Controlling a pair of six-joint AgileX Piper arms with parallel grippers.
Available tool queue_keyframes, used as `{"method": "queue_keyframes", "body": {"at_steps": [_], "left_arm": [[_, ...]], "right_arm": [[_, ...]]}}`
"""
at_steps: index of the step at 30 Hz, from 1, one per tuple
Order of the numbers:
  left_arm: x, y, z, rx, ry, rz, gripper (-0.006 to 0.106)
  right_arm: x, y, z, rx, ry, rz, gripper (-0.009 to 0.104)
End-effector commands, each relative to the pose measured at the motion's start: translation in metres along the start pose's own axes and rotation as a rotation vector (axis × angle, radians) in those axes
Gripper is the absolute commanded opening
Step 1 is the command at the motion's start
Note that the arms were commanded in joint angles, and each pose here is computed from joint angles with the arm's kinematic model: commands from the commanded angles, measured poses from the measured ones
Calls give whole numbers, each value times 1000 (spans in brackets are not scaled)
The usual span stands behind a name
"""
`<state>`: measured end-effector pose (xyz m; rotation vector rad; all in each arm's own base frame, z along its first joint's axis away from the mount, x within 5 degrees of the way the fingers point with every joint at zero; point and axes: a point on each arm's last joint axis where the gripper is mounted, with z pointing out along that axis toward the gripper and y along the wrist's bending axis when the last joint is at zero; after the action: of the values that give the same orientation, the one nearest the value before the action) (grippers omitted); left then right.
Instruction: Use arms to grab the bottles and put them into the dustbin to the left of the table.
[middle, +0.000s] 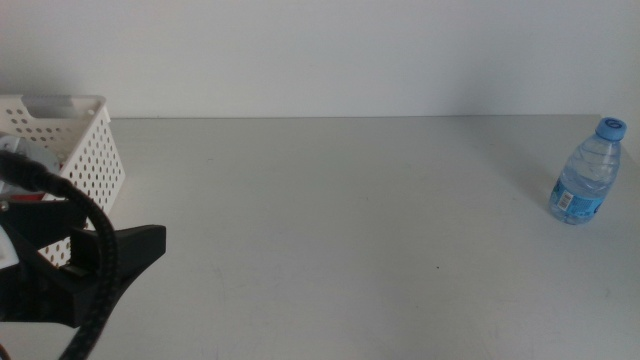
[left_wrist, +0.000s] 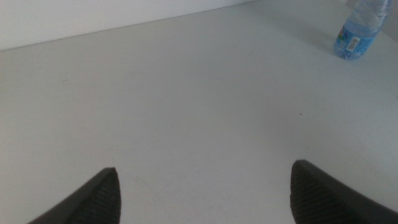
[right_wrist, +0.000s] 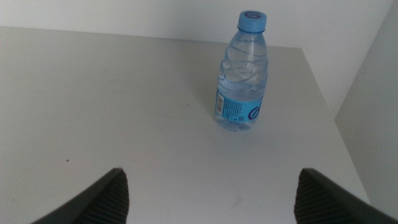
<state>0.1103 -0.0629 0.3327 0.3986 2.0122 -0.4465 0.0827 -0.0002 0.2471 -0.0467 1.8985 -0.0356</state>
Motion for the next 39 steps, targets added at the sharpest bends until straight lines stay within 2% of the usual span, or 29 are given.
{"method": "queue_keyframes", "body": {"at_steps": [1,6,12,18,30,36,39], "left_arm": [[-14,-3,-5,15,-97,-10,94],[-14,-3,-5,15,-96,-10,94],[-14,-3,-5,15,-96,-10,94],[-14,-3,-4,14,-96,-9,94],[-14,-3,-4,14,-96,-9,94],[-14,-3,-4,14,-96,-9,94],[-14,-3,-4,14,-96,-9,94]], "right_arm": [[-19,-2,7,13,-71,-20,69],[-27,-2,24,9,-149,8,69],[-16,1,40,13,-342,-79,69],[3,0,59,20,-279,-12,69],[19,-1,102,38,-235,-28,69],[26,-2,123,53,-305,-27,69],[32,-6,138,104,-308,0,69]]}}
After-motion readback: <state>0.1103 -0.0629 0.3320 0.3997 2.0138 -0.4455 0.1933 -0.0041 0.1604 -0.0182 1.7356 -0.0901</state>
